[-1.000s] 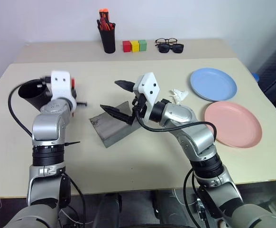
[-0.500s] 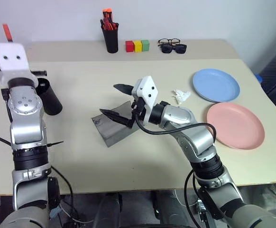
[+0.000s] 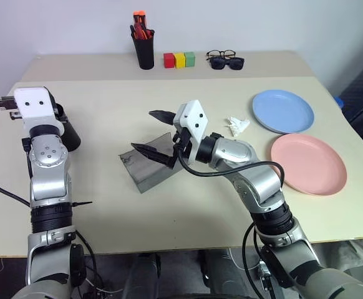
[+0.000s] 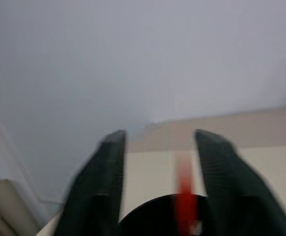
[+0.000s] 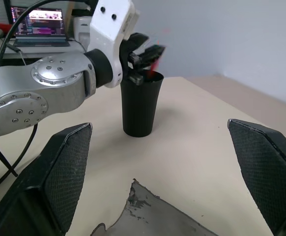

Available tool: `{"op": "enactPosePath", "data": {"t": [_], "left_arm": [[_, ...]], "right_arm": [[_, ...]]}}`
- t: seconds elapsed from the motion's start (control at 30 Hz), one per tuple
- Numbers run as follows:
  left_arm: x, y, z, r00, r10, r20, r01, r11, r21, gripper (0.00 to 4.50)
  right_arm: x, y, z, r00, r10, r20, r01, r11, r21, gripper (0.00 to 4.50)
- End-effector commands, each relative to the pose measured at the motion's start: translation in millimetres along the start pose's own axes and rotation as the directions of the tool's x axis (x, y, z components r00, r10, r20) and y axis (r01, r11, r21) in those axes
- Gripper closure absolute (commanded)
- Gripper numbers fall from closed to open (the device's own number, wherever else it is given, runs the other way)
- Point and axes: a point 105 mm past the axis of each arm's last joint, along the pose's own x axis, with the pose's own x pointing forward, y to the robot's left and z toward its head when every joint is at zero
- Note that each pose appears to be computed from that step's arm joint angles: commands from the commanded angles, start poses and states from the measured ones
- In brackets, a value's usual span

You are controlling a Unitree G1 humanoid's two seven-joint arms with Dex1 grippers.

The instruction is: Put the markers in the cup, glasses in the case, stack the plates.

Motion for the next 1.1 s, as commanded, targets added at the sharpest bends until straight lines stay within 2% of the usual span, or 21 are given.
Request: {"op": "enactPosePath", "data": {"t": [0.03,0.13,0.2,0.23,0.3,0.33,0.4,0.47,0.6,0.67,0.73,0.8,0.9,1.1], "left_arm": [[1.5,11.5,16.3,0.997,0.041,0.060,-0.038,0.998,-0.054,2.41],[0.3,-0.7,41.8,0.989,-0.044,0.142,0.066,0.986,-0.156,2.41],[-7.9,-27.3,59.2,0.953,-0.231,0.193,0.272,0.937,-0.219,2.41],[-15.1,-41.3,66.5,0.917,-0.336,0.217,0.382,0.895,-0.230,2.13],[-39.5,-73.6,68.1,0.782,-0.592,0.193,0.623,0.743,-0.246,1.51],[-50.0,-83.1,66.5,0.720,-0.672,0.173,0.691,0.675,-0.258,1.02],[-81.4,-102.5,62.5,0.540,-0.834,0.117,0.824,0.495,-0.277,0.06],[-116.7,-117.6,53.8,0.330,-0.943,0.033,0.917,0.312,-0.247,0.06],[-167.8,-130.3,23.6,0.015,-0.987,-0.163,0.960,0.060,-0.275,0.06],[-181.8,-133.1,3.1,-0.070,-0.959,-0.274,0.951,0.018,-0.308,0.06],[-192.5,-138.0,-8.5,-0.138,-0.934,-0.331,0.939,-0.017,-0.343,0.06],[-197.9,-141.4,-14.4,-0.169,-0.917,-0.361,0.941,-0.042,-0.335,0.06],[-194.1,-145.3,-21.0,-0.150,-0.908,-0.392,0.949,-0.021,-0.315,0.95],[-186.1,-152.2,-8.7,-0.134,-0.935,-0.328,0.974,-0.062,-0.219,4.09]], "right_arm": [[0.5,5.8,15.7,0.998,0.017,0.053,-0.015,0.999,-0.040,0.00],[-2.4,2.0,14.6,0.999,0.007,0.045,-0.005,0.999,-0.044,0.00],[-10.2,-5.2,12.2,1.000,-0.010,0.024,0.012,0.998,-0.059,0.00],[-15.3,-9.9,10.7,1.000,-0.020,0.010,0.020,0.997,-0.070,0.00],[-29.8,-23.9,6.9,0.998,-0.053,-0.028,0.050,0.994,-0.093,0.00],[-34.8,-28.1,5.8,0.997,-0.063,-0.041,0.059,0.993,-0.100,0.00],[-52.3,-37.6,0.1,0.993,-0.071,-0.097,0.058,0.990,-0.128,0.00],[-71.7,-46.2,-7.3,0.983,-0.073,-0.171,0.046,0.986,-0.158,0.00],[-99.1,-57.4,-17.8,0.957,-0.090,-0.275,0.034,0.979,-0.201,0.00],[-105.5,-60.1,-19.7,0.951,-0.103,-0.293,0.041,0.977,-0.211,0.00],[-106.2,-58.9,-20.9,0.949,-0.109,-0.297,0.044,0.975,-0.219,0.00],[-105.6,-56.7,-21.7,0.949,-0.110,-0.296,0.044,0.974,-0.222,0.00],[-104.1,-52.7,-22.4,0.950,-0.109,-0.291,0.043,0.974,-0.223,0.00],[-105.1,-49.8,-24.6,0.949,-0.115,-0.294,0.050,0.974,-0.219,0.00]]}}
